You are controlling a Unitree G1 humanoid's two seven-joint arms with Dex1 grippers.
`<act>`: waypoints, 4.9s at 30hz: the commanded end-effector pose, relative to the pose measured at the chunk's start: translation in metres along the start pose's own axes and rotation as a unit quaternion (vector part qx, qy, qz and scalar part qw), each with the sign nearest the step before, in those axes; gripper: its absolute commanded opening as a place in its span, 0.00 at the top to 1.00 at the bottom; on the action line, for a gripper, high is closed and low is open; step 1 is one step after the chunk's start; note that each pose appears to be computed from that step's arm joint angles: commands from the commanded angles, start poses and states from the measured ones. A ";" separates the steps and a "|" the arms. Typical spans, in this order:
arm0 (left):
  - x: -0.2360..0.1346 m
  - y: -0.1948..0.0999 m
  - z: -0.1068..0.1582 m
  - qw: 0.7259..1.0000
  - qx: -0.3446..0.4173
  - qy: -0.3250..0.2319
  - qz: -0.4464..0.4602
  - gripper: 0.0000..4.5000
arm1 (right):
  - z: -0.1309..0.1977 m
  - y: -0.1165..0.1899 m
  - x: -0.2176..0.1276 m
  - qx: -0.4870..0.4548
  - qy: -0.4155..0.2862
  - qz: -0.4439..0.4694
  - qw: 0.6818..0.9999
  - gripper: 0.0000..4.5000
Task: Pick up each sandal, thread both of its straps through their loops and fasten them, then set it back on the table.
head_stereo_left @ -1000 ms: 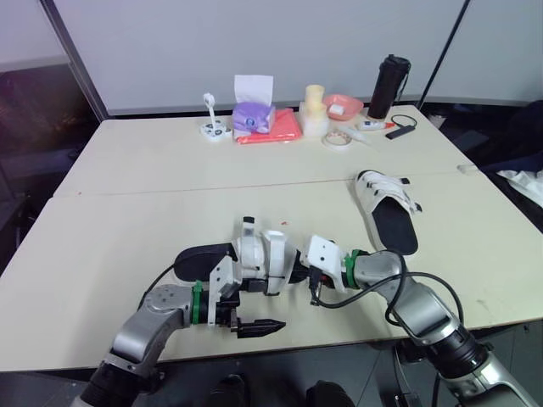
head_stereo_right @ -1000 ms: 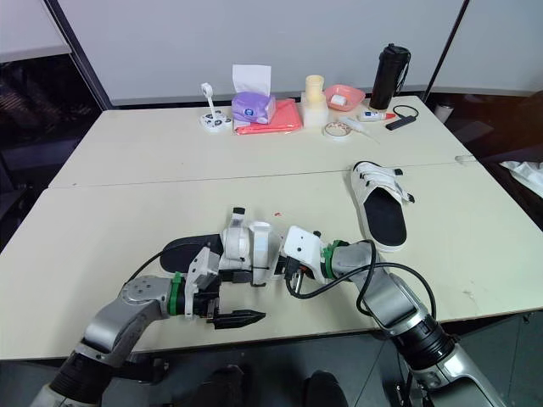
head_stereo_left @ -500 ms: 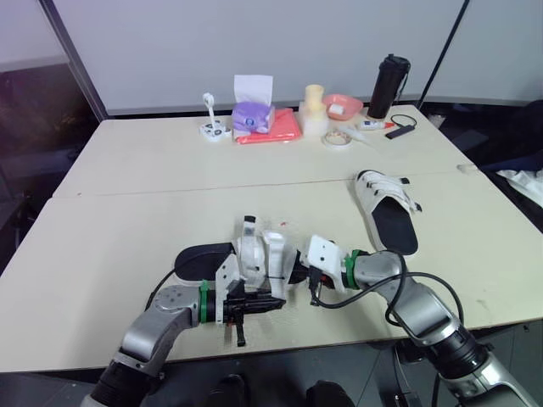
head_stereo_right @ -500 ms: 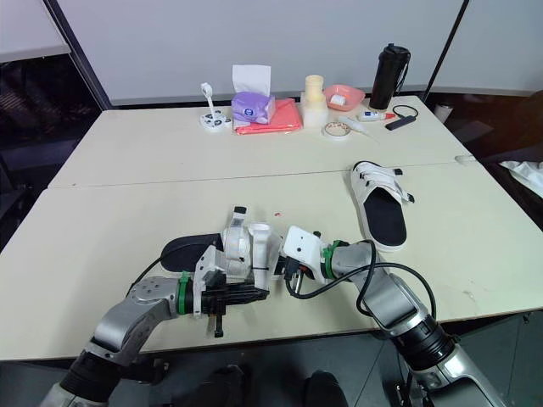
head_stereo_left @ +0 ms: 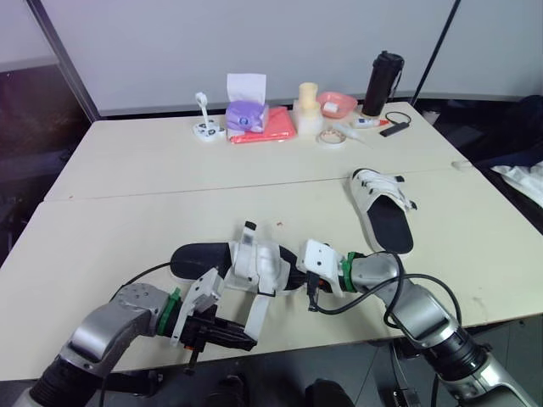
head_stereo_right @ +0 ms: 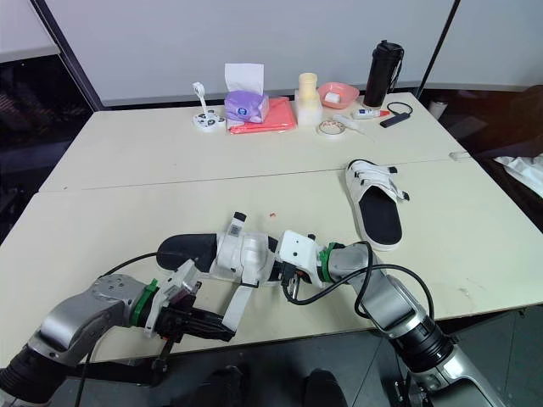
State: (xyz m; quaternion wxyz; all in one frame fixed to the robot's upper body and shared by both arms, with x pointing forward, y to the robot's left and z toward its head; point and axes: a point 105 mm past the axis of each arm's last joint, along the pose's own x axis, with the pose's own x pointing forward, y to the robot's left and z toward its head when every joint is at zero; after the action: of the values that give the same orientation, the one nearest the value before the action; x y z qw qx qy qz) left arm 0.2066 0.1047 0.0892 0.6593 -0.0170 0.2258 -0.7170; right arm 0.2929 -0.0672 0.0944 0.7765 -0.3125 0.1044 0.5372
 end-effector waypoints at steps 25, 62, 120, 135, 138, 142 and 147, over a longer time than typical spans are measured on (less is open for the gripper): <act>-0.016 0.085 0.123 0.974 0.007 -0.209 0.082 1.00 | -0.030 0.007 0.001 0.031 0.055 -0.004 0.998 1.00; 0.001 0.137 0.143 0.973 0.074 -0.168 0.139 0.00 | -0.033 0.001 -0.001 0.036 0.059 -0.027 0.997 1.00; -0.006 0.112 0.191 0.981 0.096 -0.167 -0.019 1.00 | -0.036 0.000 -0.003 0.037 0.065 -0.040 0.996 1.00; -0.001 0.125 0.183 0.983 0.098 -0.150 0.028 1.00 | -0.035 0.002 -0.003 0.038 0.064 -0.039 0.996 1.00; 0.000 0.133 0.179 0.983 0.101 -0.144 0.057 1.00 | -0.036 0.003 -0.004 0.039 0.065 -0.039 0.996 1.00; 0.001 0.140 0.172 0.983 0.105 -0.128 0.083 1.00 | -0.036 0.004 -0.004 0.041 0.066 -0.039 0.996 1.00; 0.004 0.151 0.159 0.981 0.114 -0.097 0.121 1.00 | -0.037 0.004 -0.005 0.041 0.067 -0.040 0.996 1.00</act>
State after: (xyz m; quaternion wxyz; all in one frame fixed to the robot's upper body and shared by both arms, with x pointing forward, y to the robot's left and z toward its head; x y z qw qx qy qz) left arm 0.3935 0.0511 0.1653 0.7491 -0.0120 0.1016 -0.6545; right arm 0.2992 -0.0792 0.0930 0.8079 -0.3195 0.1041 0.4841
